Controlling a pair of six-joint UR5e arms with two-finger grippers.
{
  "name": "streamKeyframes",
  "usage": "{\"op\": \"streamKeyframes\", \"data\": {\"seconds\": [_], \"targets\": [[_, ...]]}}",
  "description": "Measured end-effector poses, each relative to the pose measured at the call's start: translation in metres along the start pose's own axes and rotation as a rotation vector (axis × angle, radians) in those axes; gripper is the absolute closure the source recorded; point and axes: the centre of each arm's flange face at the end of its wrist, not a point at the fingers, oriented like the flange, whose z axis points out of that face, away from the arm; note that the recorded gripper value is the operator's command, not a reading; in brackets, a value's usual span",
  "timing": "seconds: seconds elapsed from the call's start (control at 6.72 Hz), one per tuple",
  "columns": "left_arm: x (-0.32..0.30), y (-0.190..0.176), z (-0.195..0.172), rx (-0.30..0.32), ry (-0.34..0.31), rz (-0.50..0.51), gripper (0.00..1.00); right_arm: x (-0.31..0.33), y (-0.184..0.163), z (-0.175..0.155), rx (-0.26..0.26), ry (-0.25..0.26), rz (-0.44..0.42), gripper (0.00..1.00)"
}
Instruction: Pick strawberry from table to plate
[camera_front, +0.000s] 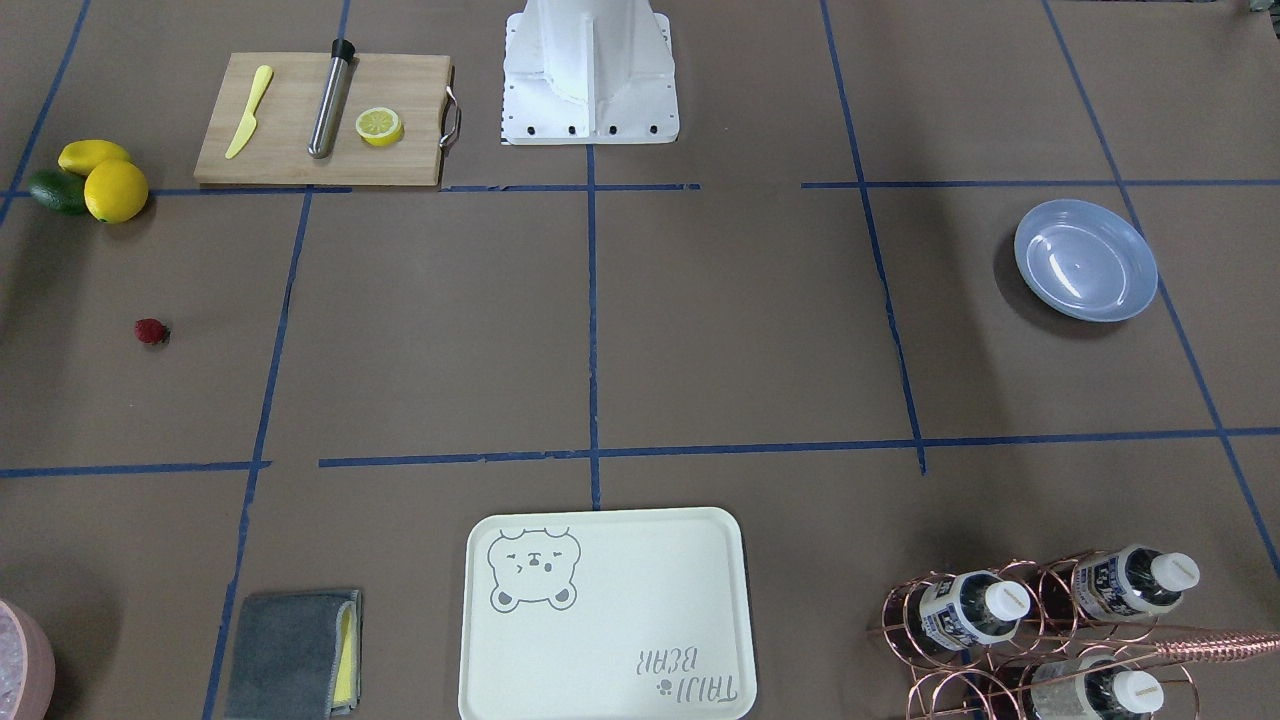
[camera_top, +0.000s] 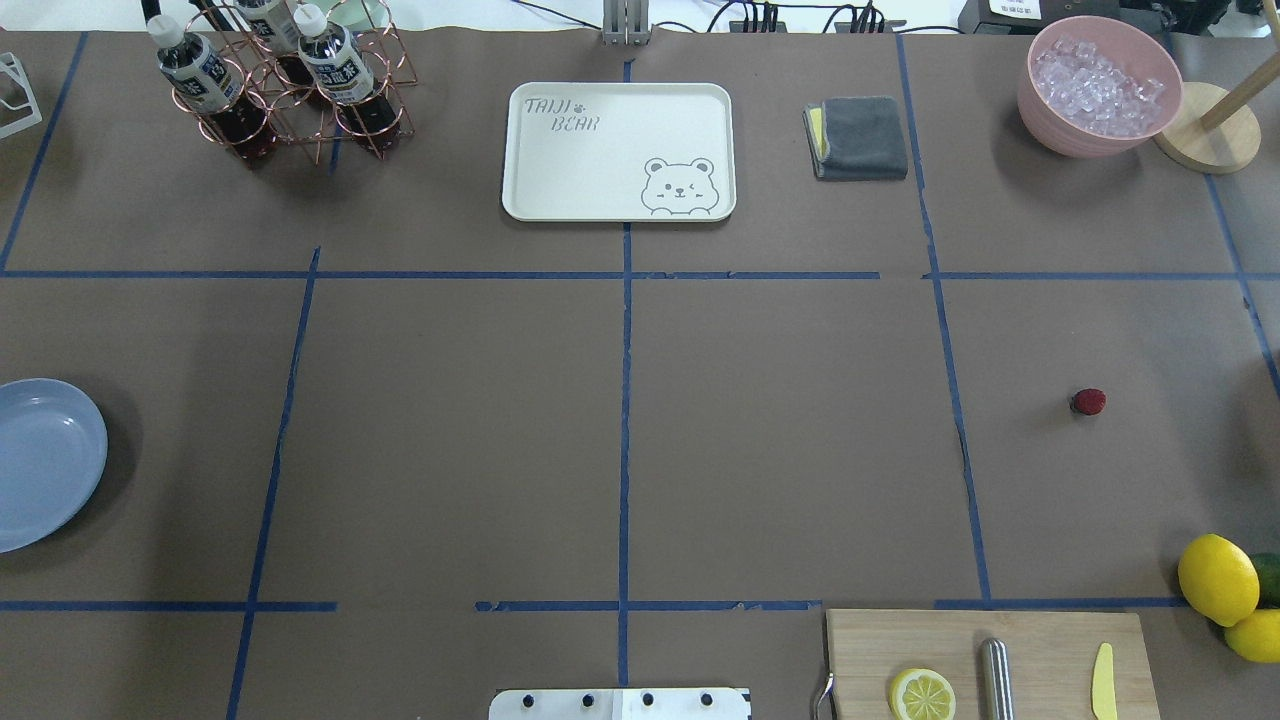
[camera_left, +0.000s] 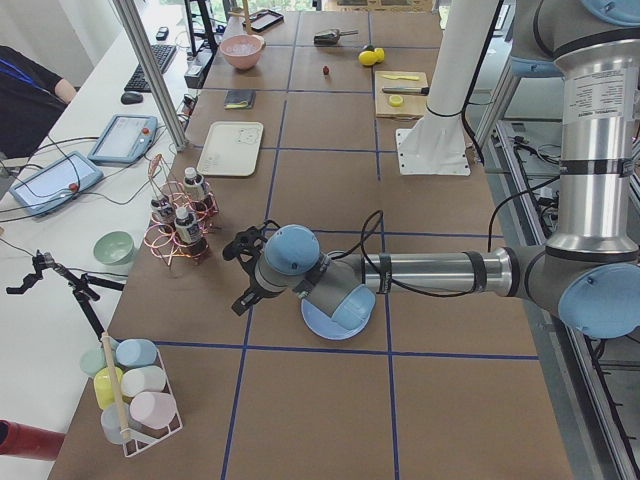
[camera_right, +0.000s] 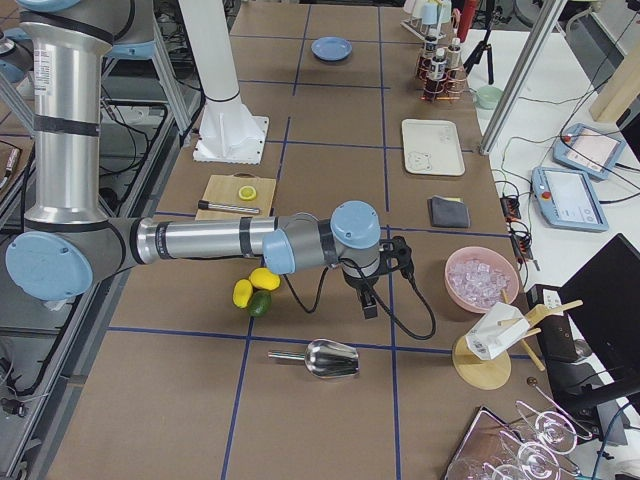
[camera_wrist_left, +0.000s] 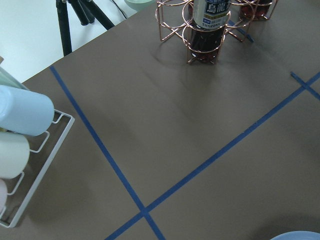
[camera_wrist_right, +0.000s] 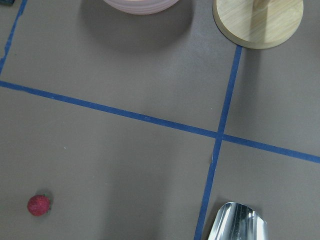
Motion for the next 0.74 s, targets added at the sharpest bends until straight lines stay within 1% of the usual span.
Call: {"op": "streamKeyframes", "data": {"seconds": [0.15,0.3,0.45,0.6,0.74], "targets": [[0.004,0.021,0.020,-0.031,0.027,-0.032,0.00,0.000,-0.001,0.000,0.001,-0.004,0.000,0.00],[0.010,0.044,0.039,-0.074,0.039,-0.087,0.00,-0.001,-0.002,0.000,0.001,-0.009,0.000,0.00],[0.017,0.067,0.056,-0.114,0.023,-0.116,0.01,0.000,-0.002,0.001,-0.001,-0.015,0.002,0.00],[0.021,0.093,0.069,-0.135,-0.003,-0.133,0.15,0.000,-0.001,0.002,-0.002,-0.019,0.003,0.00],[0.026,0.114,0.077,-0.131,-0.013,-0.173,0.24,0.000,-0.001,0.002,-0.004,-0.023,0.005,0.00]]}}
